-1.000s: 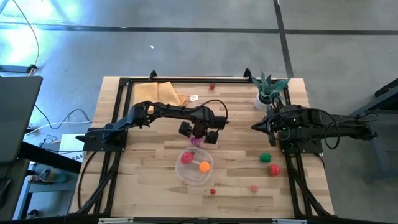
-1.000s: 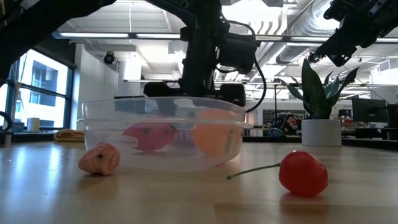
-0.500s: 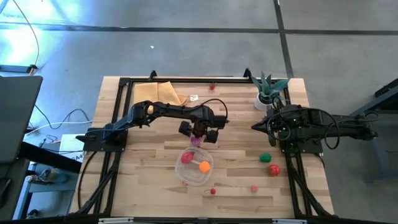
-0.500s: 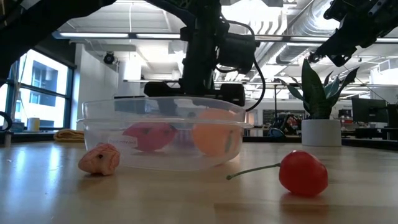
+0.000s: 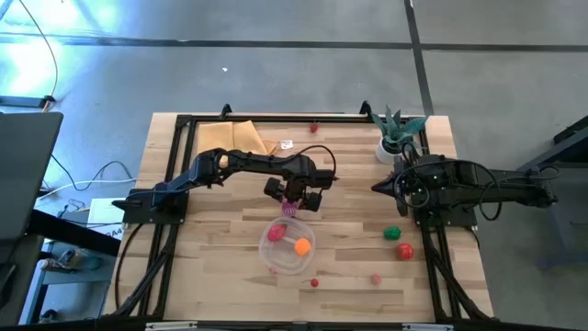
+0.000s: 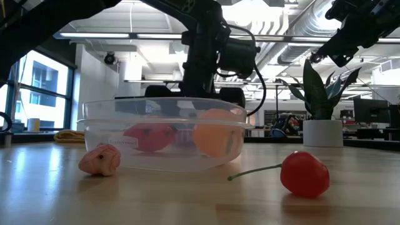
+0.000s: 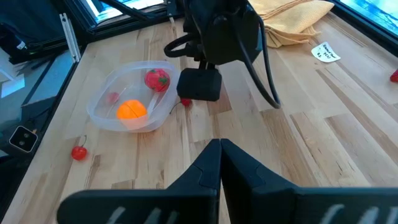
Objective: Pick and placing Produce into tupperware
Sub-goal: Put the onion into the bin
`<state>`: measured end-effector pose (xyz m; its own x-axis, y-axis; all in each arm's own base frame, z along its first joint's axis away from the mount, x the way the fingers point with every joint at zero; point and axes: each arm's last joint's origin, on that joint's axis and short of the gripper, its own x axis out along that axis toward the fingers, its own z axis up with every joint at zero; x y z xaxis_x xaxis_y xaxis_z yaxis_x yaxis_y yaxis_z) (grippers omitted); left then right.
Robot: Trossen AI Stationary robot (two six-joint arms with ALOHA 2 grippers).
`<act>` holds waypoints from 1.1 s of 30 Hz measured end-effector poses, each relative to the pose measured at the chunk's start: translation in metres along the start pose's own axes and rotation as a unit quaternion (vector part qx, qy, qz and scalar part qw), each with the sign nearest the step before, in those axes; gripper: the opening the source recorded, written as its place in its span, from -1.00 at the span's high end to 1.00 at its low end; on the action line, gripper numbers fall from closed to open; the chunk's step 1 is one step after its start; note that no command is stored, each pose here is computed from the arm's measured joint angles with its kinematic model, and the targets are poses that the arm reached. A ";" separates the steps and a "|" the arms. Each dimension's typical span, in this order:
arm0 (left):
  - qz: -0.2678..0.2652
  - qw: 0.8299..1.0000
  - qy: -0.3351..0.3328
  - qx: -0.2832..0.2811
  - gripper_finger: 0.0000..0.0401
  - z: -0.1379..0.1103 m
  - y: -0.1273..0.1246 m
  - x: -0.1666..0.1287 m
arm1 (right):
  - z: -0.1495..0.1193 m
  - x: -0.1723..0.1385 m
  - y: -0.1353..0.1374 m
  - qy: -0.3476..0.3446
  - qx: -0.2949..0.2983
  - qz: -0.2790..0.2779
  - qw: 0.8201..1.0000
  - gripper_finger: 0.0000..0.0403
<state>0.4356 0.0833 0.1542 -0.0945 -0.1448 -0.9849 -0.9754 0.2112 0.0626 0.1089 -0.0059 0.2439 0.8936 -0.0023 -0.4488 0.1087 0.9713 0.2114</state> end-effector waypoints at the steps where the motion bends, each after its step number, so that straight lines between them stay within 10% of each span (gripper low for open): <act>1: 0.000 1.000 0.000 0.000 -0.43 0.000 0.000 0.000 | 0.000 0.000 0.000 0.000 0.000 0.000 1.000 1.00; 13: -0.001 1.000 0.009 0.005 -0.12 -0.001 0.000 0.000 | 0.000 0.000 0.000 0.000 0.000 0.000 1.000 1.00; 33: -0.002 1.000 0.009 0.015 -0.21 -0.001 0.000 0.000 | 0.000 0.000 0.000 0.000 0.000 0.000 1.000 1.00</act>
<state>0.4354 0.0826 0.1543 -0.0952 -0.1621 -0.9822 -0.9696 0.2387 0.0545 0.1089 -0.0059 0.2439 0.8936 -0.0025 -0.4488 0.1089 0.9713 0.2113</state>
